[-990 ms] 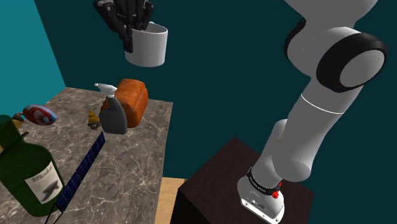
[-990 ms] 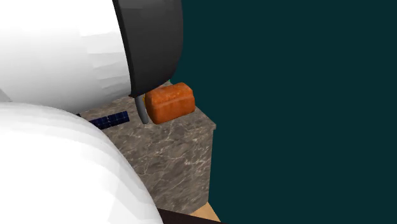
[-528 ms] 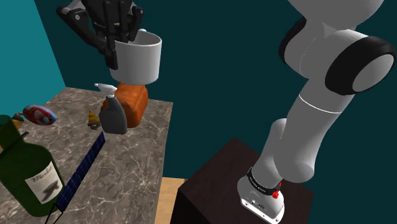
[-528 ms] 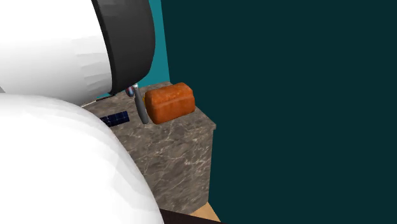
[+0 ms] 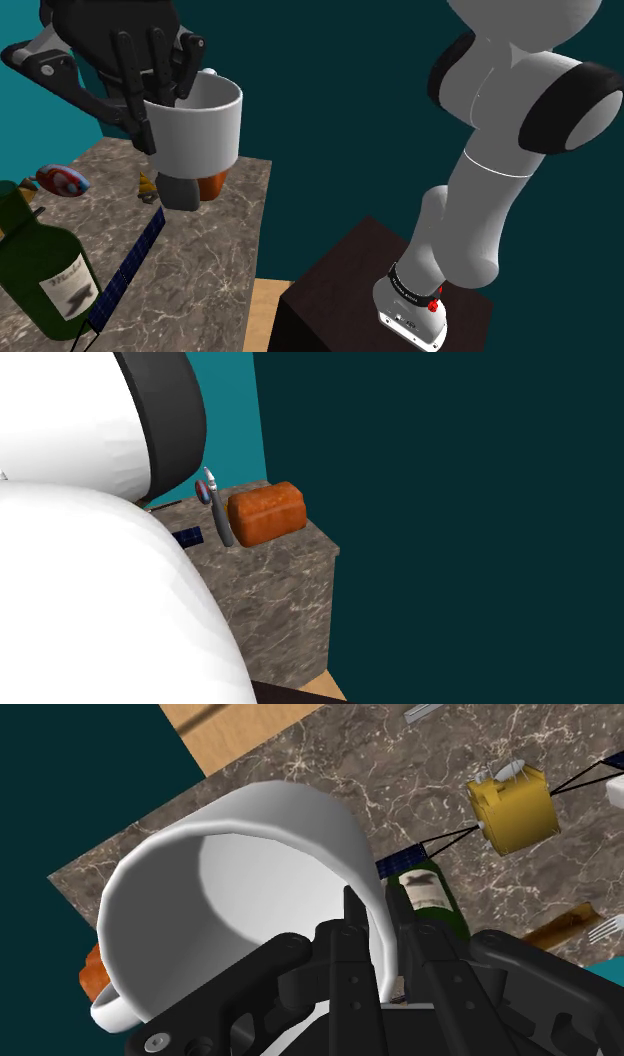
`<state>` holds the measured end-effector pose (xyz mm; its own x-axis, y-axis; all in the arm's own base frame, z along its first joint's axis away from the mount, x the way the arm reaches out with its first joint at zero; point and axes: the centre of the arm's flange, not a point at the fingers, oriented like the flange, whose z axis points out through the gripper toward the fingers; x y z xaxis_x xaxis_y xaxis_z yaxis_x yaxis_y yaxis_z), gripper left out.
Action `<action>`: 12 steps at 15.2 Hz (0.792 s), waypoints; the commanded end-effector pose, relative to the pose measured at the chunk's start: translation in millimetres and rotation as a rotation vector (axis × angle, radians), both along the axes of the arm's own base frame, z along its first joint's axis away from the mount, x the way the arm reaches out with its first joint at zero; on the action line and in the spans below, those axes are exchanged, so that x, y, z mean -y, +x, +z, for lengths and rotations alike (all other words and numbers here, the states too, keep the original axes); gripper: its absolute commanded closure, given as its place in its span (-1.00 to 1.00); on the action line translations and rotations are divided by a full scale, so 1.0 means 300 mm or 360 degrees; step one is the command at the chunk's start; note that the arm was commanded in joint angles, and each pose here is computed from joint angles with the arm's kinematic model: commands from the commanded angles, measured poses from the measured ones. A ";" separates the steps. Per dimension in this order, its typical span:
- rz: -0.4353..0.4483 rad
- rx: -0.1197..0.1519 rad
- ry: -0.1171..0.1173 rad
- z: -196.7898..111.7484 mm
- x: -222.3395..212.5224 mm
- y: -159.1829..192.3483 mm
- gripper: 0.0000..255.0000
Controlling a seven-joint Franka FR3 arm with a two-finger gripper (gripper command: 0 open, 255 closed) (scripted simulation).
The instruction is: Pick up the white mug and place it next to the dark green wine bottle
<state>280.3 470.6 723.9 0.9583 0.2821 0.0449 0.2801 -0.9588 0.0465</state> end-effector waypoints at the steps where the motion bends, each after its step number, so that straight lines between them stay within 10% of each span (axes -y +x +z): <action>1: -0.0001 0.0000 0.0001 -0.033 -0.005 -0.005 1.00; 12: -0.0001 0.0000 0.0001 -0.227 -0.005 -0.005 1.00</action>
